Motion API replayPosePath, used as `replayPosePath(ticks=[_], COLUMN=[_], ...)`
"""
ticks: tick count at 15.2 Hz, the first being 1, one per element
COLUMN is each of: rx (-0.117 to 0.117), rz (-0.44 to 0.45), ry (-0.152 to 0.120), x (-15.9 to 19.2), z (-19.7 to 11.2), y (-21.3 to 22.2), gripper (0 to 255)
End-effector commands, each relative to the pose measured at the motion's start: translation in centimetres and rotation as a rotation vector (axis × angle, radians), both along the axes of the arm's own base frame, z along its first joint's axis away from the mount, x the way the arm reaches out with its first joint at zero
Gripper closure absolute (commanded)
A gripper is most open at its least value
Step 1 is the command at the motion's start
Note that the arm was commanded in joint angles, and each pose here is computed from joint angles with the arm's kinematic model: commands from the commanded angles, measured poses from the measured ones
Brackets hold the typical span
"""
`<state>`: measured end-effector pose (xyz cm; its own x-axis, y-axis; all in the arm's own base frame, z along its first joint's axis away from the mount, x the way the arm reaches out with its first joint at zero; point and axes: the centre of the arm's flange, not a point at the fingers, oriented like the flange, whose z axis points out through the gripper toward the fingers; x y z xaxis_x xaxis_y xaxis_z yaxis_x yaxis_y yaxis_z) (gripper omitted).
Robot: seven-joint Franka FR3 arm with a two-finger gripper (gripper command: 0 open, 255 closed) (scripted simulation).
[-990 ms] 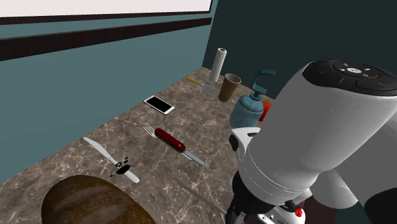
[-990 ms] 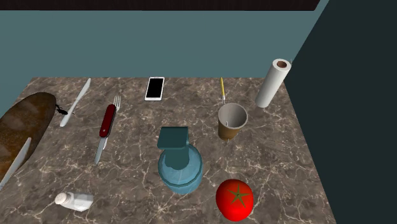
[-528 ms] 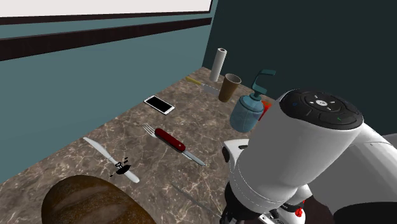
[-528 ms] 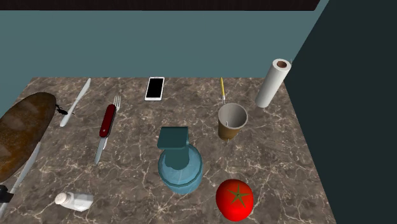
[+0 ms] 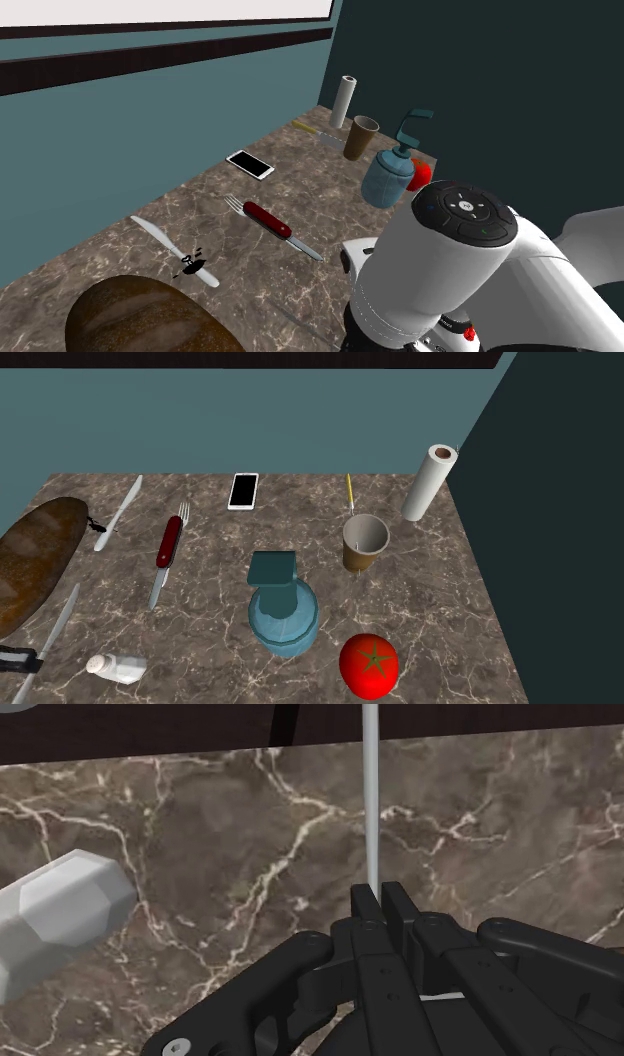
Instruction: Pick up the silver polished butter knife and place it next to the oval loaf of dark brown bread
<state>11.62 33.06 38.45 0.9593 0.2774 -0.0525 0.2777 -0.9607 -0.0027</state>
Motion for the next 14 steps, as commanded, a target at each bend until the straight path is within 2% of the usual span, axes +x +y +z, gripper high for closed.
replayPosePath(ticks=[1, 10, 11, 14], rx=[0.000, 0.000, 0.000, 0.000], rz=[0.000, 0.000, 0.000, 0.000], ry=[0.000, 0.000, 0.000, 0.000], x=[-0.05, -0.05, -0.05, -0.05], z=[-0.97, -1.52, -1.52, -1.52], y=[0.10, 0.10, 0.10, 0.10], gripper=[255, 255, 0, 0])
